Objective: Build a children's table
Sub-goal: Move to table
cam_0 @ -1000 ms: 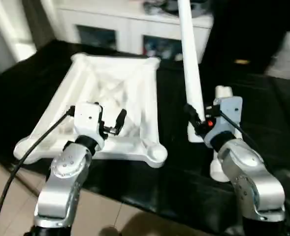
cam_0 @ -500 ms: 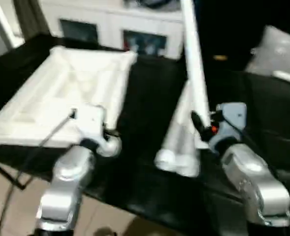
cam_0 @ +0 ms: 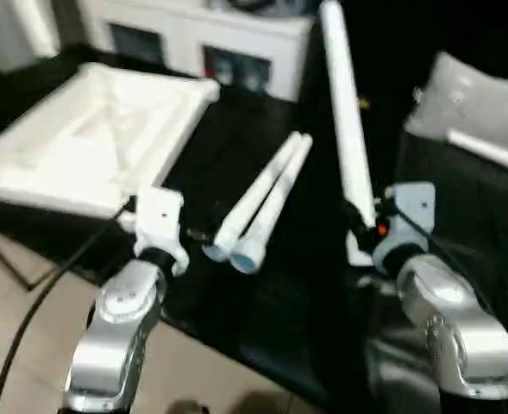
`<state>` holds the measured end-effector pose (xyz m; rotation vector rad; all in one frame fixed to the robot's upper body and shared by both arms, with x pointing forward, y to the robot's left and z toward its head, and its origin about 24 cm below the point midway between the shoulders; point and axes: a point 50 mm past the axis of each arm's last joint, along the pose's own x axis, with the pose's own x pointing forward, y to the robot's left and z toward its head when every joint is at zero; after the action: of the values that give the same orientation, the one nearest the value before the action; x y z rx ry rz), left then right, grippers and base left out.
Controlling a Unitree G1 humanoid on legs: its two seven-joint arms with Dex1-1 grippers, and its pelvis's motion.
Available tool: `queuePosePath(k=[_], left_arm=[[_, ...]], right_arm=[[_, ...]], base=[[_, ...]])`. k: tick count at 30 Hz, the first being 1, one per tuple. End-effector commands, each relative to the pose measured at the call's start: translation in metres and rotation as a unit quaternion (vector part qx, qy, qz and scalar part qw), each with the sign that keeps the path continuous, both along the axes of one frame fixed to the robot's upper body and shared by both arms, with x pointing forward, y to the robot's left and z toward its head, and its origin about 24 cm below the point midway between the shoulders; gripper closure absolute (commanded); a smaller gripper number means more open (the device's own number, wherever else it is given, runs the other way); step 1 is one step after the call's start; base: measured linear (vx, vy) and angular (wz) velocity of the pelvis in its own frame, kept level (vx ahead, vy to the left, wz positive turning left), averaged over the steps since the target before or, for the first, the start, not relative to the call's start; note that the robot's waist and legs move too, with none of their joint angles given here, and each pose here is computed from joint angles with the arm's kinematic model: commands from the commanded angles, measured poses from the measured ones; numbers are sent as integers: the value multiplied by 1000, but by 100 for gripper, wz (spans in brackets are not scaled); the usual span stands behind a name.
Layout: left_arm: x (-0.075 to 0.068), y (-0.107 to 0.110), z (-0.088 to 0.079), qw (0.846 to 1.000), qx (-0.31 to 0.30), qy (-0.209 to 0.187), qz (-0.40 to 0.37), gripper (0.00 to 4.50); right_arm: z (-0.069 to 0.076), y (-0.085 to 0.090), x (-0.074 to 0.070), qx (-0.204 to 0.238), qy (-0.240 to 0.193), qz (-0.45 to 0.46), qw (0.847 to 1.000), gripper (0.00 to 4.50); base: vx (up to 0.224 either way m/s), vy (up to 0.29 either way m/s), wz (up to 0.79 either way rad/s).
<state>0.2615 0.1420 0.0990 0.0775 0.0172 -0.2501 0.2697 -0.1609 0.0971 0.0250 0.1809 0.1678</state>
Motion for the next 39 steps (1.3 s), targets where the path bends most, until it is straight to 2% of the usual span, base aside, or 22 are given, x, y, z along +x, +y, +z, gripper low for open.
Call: queuePosePath(k=[1,9,16,26,39], left_arm=[[1,1,0,1000,3,2,4,10],[1,2,1,1000,5,0,7,10],[3,5,1,1000,9,0,11,10],[6,5,1,1000,12,3,1,10],[7,9,0,1000,18,6,3,10]], right_arm=[[2,-1,0,-2,-4,-4,1000,261],[3,3,-1,4,1,16,1000,261],[3,0,2,2,-2,-5,1000,261],[12,-5,7,2,-16,-34,999,261],[17,-5,12,0,-24,-36,999,261]], base=[[-90,-253,18],[-87,-270,0],[-111,-329,31],[-91,-290,-4],[-36,-52,4]])
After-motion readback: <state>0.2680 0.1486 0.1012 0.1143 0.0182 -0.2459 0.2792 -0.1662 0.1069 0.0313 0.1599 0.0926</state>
